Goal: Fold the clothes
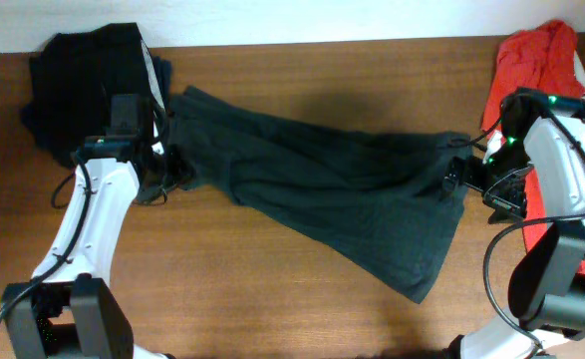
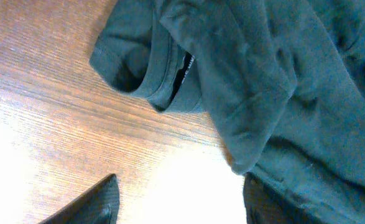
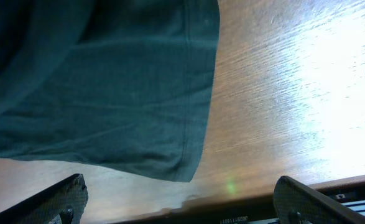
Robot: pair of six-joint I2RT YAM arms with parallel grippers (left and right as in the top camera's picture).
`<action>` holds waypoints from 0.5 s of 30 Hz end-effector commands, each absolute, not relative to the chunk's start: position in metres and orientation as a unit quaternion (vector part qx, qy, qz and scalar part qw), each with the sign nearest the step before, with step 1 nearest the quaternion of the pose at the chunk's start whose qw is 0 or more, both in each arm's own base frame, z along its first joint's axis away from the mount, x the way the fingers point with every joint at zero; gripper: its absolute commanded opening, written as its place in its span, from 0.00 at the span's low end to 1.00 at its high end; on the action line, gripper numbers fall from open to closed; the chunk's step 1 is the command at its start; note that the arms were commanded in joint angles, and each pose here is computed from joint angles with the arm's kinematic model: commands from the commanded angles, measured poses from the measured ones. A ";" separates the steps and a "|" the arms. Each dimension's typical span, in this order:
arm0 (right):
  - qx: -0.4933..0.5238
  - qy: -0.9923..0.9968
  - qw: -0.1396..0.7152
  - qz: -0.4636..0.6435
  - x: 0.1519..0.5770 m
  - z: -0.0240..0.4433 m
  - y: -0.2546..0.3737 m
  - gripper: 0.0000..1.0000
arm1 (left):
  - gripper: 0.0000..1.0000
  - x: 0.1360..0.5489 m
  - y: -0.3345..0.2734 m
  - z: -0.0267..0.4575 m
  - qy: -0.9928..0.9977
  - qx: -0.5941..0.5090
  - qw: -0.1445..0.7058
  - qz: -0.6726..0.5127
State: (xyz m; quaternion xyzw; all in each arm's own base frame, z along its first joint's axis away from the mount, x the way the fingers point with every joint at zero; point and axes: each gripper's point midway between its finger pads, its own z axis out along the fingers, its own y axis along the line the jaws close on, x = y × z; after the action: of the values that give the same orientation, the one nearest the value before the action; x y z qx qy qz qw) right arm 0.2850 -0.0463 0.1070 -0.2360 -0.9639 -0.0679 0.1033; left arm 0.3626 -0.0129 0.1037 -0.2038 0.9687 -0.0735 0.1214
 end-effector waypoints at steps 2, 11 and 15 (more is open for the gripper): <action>-0.236 -0.960 0.115 -0.095 0.282 0.103 -0.034 0.99 | 0.19 0.330 -0.051 0.064 0.989 -0.127 0.044 -0.058; -0.239 -0.952 0.164 -0.095 0.251 0.069 -0.026 0.99 | 0.34 0.345 -0.120 -0.003 0.997 -0.042 0.028 -0.064; -0.239 -0.953 0.160 -0.095 0.253 0.068 -0.027 0.99 | 0.35 0.362 -0.106 -0.012 0.997 -0.047 0.064 -0.018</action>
State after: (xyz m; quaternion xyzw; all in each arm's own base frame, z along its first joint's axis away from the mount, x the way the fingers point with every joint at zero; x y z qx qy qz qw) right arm 0.2528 -0.0297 0.0693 -0.2416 -0.9527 -0.0924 0.1596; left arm 0.3596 -0.1196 0.0006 -0.0449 0.9955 -0.0576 0.0600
